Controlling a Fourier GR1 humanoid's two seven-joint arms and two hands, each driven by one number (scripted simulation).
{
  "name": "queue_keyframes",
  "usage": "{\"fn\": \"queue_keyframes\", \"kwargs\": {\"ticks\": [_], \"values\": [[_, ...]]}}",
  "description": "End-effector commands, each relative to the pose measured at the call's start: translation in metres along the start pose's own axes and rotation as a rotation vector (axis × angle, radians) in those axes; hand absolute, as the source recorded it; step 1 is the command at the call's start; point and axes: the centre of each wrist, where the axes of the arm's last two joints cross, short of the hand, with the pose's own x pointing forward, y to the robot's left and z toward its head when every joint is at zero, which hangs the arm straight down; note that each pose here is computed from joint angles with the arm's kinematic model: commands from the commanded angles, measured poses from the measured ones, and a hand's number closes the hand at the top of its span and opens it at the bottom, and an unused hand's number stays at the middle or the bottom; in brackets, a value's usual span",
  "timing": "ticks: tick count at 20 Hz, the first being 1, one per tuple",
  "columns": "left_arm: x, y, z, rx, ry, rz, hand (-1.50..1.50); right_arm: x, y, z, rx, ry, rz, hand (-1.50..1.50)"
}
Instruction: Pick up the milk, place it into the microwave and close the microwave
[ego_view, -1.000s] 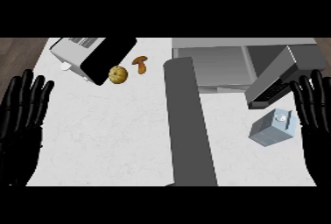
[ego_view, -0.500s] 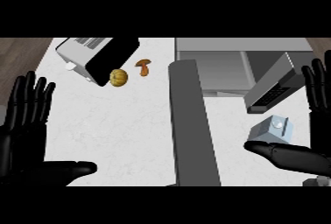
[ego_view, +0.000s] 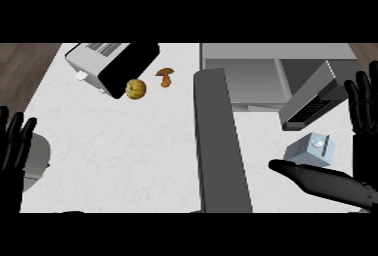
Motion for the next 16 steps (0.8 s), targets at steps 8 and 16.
{"fn": "queue_keyframes", "kwargs": {"ticks": [8, 16], "values": [[0.041, 0.013, 0.027, -0.019, -0.001, 0.005, -1.50, -0.033, -0.012, 0.014, -0.061, 0.110, 0.068, -1.50], [0.027, 0.037, 0.051, 0.011, 0.010, 0.010, -1.50, -0.076, -0.024, 0.035, -0.113, 0.162, 0.052, -1.50]]}}
